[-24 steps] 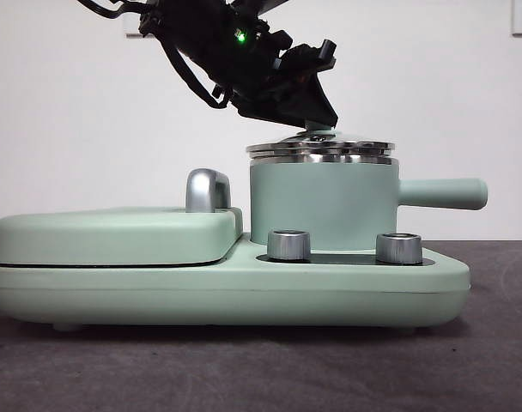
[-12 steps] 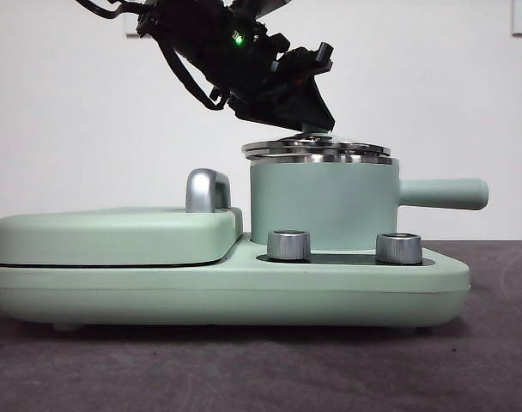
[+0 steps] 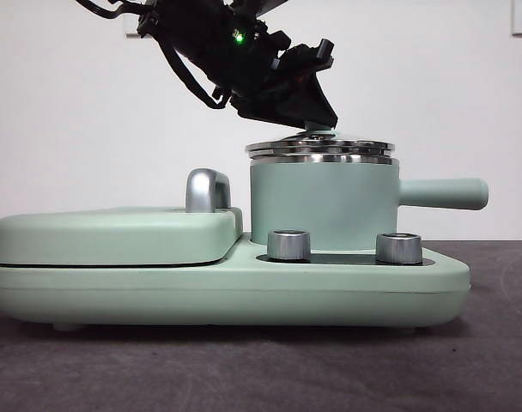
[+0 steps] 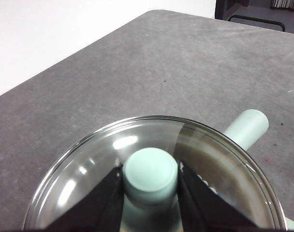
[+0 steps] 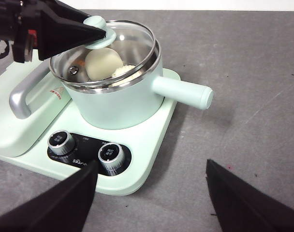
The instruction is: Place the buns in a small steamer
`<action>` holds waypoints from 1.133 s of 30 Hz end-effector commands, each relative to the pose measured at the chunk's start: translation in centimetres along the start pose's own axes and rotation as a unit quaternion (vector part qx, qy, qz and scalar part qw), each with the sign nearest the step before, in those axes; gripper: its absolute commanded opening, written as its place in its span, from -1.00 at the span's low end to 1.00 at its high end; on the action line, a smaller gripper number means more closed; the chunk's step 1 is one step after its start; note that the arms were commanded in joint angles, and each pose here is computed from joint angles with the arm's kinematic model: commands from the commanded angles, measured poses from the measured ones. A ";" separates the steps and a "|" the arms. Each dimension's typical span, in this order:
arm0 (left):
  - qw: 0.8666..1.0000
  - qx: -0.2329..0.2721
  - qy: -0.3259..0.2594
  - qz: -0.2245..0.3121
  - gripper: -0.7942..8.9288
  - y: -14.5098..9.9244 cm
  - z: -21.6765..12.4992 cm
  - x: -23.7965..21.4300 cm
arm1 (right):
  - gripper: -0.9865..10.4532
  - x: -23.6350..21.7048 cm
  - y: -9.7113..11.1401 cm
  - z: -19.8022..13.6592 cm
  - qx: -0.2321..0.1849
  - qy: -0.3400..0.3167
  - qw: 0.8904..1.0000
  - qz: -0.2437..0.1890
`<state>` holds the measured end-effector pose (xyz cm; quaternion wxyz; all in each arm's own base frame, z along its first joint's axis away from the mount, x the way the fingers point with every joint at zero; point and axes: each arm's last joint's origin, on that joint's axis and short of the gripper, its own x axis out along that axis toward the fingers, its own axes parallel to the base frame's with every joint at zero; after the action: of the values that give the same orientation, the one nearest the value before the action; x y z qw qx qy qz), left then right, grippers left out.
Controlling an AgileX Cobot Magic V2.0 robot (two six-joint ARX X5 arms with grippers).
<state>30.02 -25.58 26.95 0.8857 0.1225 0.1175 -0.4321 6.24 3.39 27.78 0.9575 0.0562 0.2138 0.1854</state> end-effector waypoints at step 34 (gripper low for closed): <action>1.000 0.007 -0.018 0.000 -0.82 0.9 0.0 1.1 | -0.22 0.0 0.0 0.2 -0.002 -0.006 1.000 -0.008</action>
<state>30.87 -25.32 26.40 0.8855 0.1210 0.1112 -0.4346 6.27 3.35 27.77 0.9597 0.0546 0.2121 0.1762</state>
